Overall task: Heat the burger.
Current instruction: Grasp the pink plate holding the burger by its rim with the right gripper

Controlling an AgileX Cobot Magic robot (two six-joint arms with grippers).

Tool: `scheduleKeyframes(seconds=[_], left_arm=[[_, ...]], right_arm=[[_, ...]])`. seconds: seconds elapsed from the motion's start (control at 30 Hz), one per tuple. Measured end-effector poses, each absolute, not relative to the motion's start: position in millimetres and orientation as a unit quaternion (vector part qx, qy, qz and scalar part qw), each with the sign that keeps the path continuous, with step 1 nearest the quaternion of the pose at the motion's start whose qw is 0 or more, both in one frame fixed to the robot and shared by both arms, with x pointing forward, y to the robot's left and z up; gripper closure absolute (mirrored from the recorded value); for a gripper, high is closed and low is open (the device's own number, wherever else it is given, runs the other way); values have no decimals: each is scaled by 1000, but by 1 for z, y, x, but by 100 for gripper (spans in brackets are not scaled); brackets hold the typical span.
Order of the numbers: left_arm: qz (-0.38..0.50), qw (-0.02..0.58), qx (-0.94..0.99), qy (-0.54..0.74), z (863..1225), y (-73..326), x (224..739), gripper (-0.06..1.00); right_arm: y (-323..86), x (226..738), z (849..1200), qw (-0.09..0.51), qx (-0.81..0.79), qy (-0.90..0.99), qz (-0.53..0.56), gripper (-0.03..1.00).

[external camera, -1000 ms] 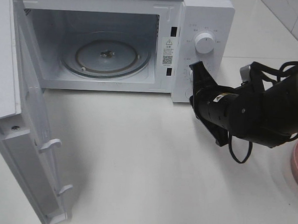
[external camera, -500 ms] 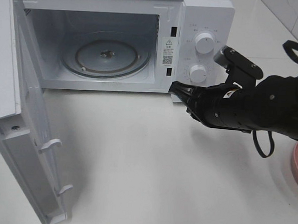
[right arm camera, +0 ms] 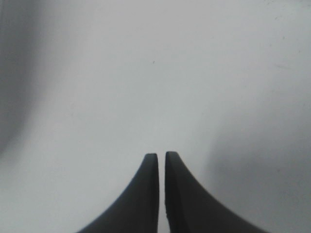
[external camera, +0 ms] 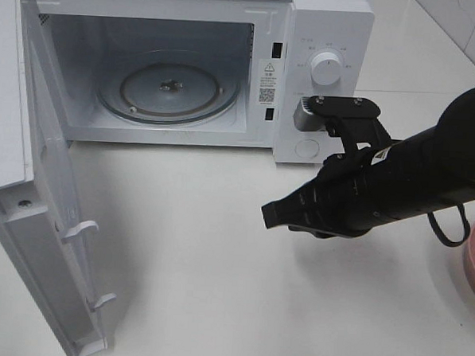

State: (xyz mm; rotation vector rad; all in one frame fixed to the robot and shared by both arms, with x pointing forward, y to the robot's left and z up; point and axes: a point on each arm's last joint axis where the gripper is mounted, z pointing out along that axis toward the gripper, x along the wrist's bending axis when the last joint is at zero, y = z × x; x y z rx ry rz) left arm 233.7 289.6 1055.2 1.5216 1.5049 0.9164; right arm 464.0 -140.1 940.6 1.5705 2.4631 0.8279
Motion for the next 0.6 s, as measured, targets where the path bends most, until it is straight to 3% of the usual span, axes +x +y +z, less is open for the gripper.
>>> scheduleKeyframes(seconds=[0.2, 0.23, 0.27, 0.37, 0.43, 0.47, 0.53, 0.6], left_arm=[[362, 396, 600, 594, 1055, 290, 234, -3], [362, 396, 600, 594, 1055, 290, 234, -3], [362, 396, 600, 594, 1055, 290, 234, -3], [362, 396, 600, 594, 1055, 290, 234, -3], [362, 396, 600, 594, 1055, 290, 234, -3], [362, 396, 600, 594, 1055, 290, 234, -3], [362, 396, 600, 594, 1055, 290, 234, -3], [362, 396, 600, 594, 1055, 290, 234, -3]], right_arm=[[-144, 455, 947, 35, 511, 822, 250, 84], [-145, 454, 947, 35, 511, 822, 247, 79], [-147, 452, 948, 36, 512, 826, 235, 66], [-148, 451, 949, 36, 514, 826, 229, 59], [-154, 449, 948, 50, 513, 834, 198, 25], [-154, 449, 948, 50, 513, 834, 198, 25], [-160, 448, 947, 62, 512, 840, 167, 6], [-165, 447, 946, 69, 511, 845, 141, 1]])
